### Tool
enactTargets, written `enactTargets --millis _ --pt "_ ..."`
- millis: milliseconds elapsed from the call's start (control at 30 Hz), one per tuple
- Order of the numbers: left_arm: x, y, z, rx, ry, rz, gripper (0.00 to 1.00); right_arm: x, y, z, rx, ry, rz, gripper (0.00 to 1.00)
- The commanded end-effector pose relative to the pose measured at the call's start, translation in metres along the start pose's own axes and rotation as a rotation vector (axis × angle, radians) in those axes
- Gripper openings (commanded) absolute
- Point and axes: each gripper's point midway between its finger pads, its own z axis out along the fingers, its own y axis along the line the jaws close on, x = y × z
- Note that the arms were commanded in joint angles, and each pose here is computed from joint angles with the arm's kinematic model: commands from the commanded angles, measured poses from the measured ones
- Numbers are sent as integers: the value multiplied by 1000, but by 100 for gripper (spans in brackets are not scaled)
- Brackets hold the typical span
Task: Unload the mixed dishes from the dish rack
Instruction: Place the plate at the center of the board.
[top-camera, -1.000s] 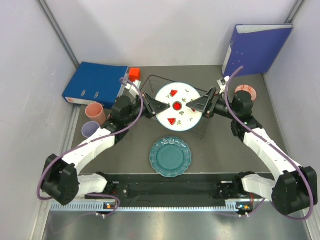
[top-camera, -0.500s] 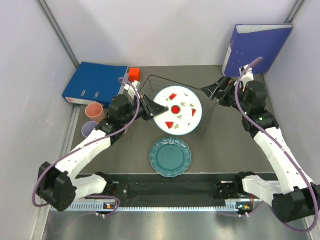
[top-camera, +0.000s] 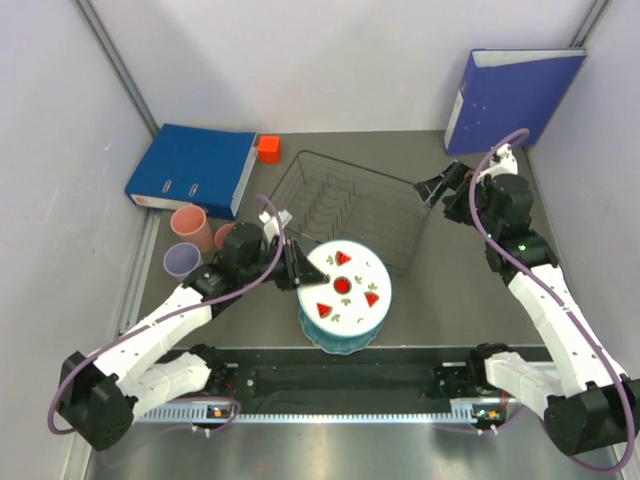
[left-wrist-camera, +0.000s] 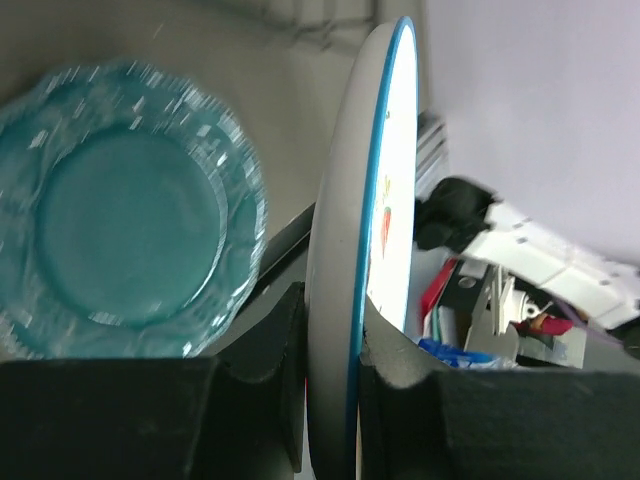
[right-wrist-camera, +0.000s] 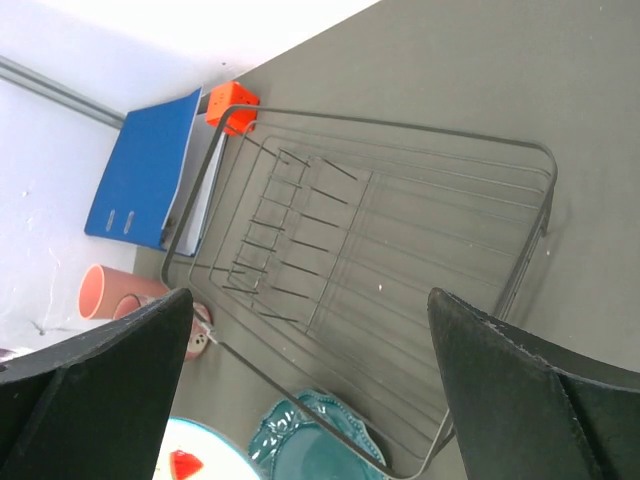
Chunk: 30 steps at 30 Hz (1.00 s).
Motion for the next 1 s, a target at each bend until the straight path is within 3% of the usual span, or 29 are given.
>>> enactTargets --millis 0,400,967 --pt "26 6 -7 36 76 -2 0 -7 3 2 -31 -38 2 100" --pt "57 40 6 106 104 -48 0 7 1 3 -55 -16 20 100" --pt "56 64 33 132 92 -33 0 14 0 1 -71 -10 34 100"
